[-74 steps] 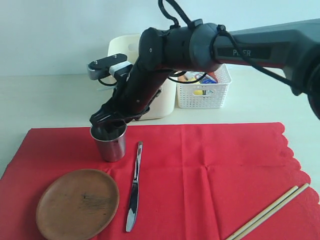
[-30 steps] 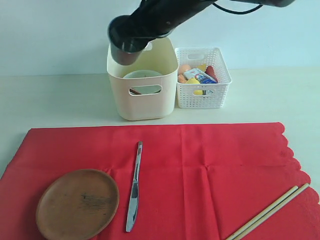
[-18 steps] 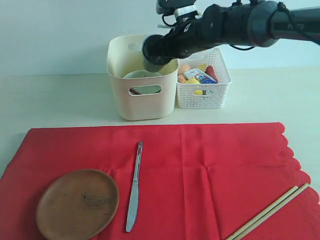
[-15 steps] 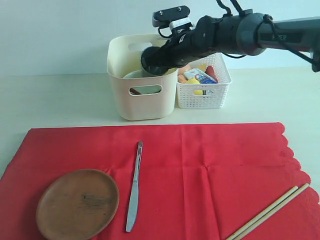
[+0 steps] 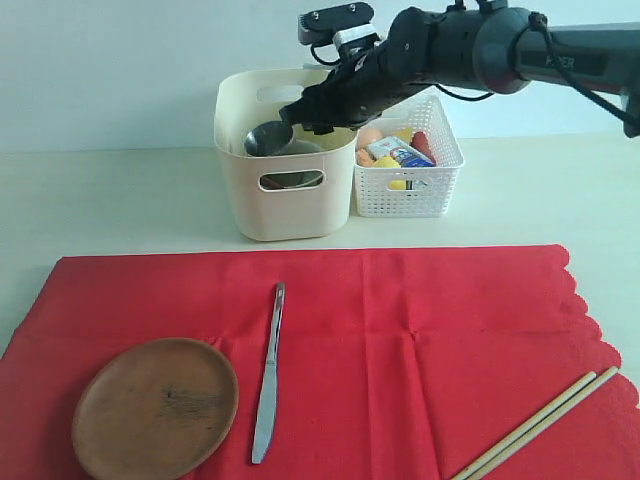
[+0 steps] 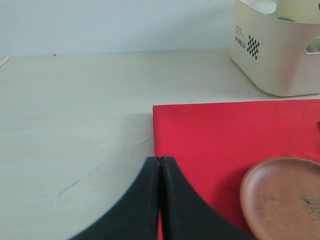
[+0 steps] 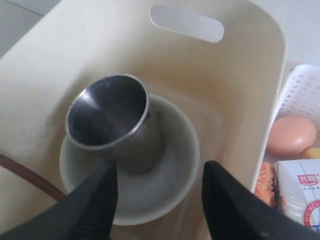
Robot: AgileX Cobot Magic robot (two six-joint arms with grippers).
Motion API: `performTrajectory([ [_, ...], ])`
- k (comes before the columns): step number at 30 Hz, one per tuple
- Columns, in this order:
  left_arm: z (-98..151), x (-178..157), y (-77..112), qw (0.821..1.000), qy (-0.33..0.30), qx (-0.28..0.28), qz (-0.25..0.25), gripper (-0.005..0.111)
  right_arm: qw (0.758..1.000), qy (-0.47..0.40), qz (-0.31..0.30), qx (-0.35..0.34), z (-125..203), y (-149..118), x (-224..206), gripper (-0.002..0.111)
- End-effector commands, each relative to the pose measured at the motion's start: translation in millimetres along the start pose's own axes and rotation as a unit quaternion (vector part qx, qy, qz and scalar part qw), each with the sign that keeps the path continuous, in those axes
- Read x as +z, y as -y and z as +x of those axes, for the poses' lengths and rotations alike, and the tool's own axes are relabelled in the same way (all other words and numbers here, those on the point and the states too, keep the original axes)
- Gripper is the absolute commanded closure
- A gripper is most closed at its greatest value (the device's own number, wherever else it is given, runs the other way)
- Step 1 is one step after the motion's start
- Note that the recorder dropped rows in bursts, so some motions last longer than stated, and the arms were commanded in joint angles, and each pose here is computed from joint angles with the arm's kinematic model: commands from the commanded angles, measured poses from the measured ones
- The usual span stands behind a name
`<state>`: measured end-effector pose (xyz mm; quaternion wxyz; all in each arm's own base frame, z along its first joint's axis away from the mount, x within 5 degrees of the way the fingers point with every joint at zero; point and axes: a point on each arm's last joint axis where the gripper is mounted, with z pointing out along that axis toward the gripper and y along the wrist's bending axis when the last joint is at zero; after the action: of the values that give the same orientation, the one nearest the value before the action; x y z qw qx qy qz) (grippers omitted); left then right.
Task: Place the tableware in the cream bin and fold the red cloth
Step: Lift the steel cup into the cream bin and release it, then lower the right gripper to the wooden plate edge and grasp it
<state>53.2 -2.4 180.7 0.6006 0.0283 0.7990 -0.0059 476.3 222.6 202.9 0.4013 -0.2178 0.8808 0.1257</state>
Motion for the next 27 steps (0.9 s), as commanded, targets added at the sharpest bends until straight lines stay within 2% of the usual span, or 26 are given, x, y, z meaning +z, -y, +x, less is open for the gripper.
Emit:
performTrajectory([
  [1,0,0,0.3,1.000,0.006,-0.005,0.002,0.107,1.000,-0.005,-0.008,-0.002,-19,-3,-32,0.057],
  [15,0,0,0.3,1.000,0.006,-0.005,0.002,0.107,0.991,-0.115,-0.063,-0.005,-23,-19,-97,0.057],
  [22,0,0,0.3,1.000,0.006,-0.005,0.002,0.107,0.979,-0.127,-0.161,0.012,-3,-38,-113,0.057],
  [27,0,0,0.3,1.000,0.006,-0.005,0.002,0.107,0.963,-0.161,-0.215,0.005,31,-61,-110,0.057],
])
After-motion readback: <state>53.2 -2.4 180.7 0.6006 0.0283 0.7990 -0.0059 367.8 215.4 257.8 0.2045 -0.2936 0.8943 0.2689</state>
